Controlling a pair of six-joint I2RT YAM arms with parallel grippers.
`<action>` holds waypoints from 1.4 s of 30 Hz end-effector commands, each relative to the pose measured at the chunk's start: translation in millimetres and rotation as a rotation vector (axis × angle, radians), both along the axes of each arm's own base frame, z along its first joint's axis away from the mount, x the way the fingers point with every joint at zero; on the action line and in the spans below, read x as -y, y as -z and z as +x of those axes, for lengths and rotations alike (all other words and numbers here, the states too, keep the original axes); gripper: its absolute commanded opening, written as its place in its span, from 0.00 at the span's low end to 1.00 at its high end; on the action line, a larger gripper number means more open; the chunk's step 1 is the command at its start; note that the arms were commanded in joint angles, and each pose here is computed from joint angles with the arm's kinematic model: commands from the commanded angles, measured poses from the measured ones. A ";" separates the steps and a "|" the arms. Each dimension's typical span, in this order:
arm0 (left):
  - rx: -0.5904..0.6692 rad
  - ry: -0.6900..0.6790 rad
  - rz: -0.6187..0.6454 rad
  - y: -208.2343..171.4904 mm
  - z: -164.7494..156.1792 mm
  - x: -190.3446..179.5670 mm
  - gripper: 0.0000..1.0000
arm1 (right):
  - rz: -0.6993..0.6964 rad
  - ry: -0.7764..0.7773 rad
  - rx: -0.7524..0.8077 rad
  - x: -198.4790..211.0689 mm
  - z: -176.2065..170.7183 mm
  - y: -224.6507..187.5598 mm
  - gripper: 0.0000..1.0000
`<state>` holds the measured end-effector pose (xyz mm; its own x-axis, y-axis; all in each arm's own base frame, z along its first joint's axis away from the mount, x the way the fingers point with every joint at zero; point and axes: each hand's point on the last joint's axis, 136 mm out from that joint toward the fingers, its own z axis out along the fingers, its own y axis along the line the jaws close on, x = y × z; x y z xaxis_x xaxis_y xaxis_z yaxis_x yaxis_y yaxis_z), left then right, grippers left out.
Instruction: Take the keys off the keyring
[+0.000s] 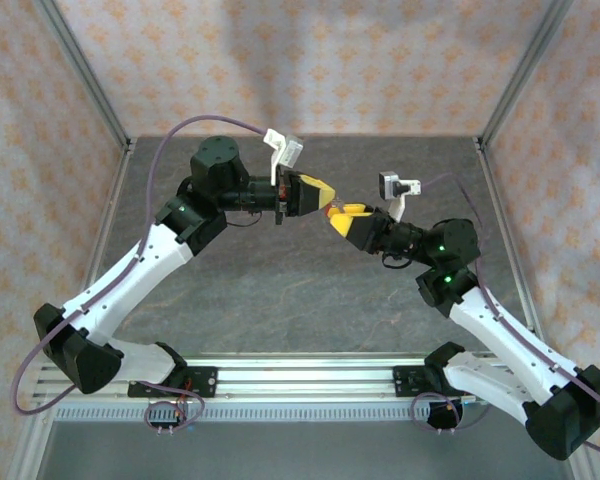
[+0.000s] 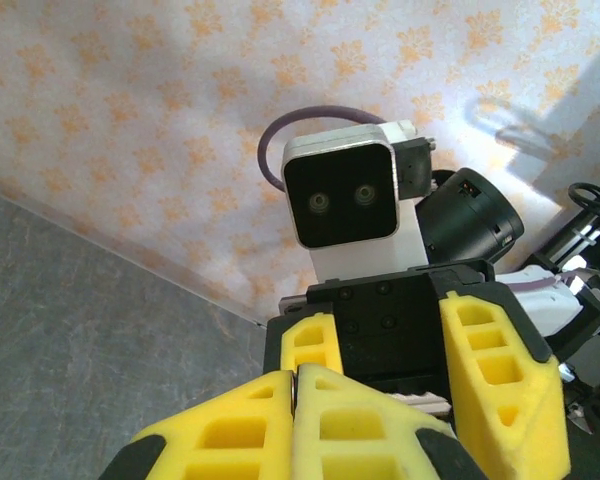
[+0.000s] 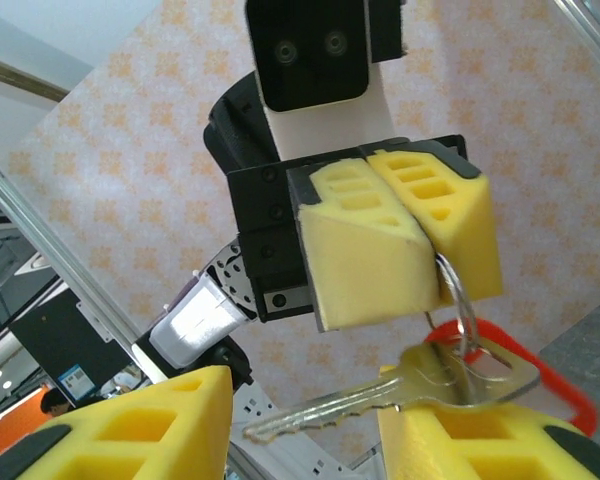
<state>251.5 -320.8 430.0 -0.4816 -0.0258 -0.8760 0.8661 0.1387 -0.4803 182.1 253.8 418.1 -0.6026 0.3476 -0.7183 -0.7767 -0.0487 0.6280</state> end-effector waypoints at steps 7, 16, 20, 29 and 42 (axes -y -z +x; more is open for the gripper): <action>0.088 -0.017 -0.043 -25.2 -11.0 -7.9 0.06 | 0.006 0.045 -0.022 3.7 3.5 2.6 0.54; 0.094 -0.021 -0.047 -26.5 -13.1 -10.1 0.06 | 0.033 0.039 -0.004 7.2 -2.3 -9.7 0.49; 0.094 -0.026 -0.052 -27.0 -12.4 -10.6 0.06 | 0.047 0.045 -0.020 7.8 0.4 -11.2 0.47; 0.103 -0.038 -0.070 -30.1 -11.8 -11.6 0.06 | 0.131 0.033 -0.047 11.3 2.5 -21.3 0.45; 0.111 -0.074 -0.097 -32.0 -7.6 -13.6 0.06 | 0.196 0.014 -0.109 9.8 7.0 -24.8 0.44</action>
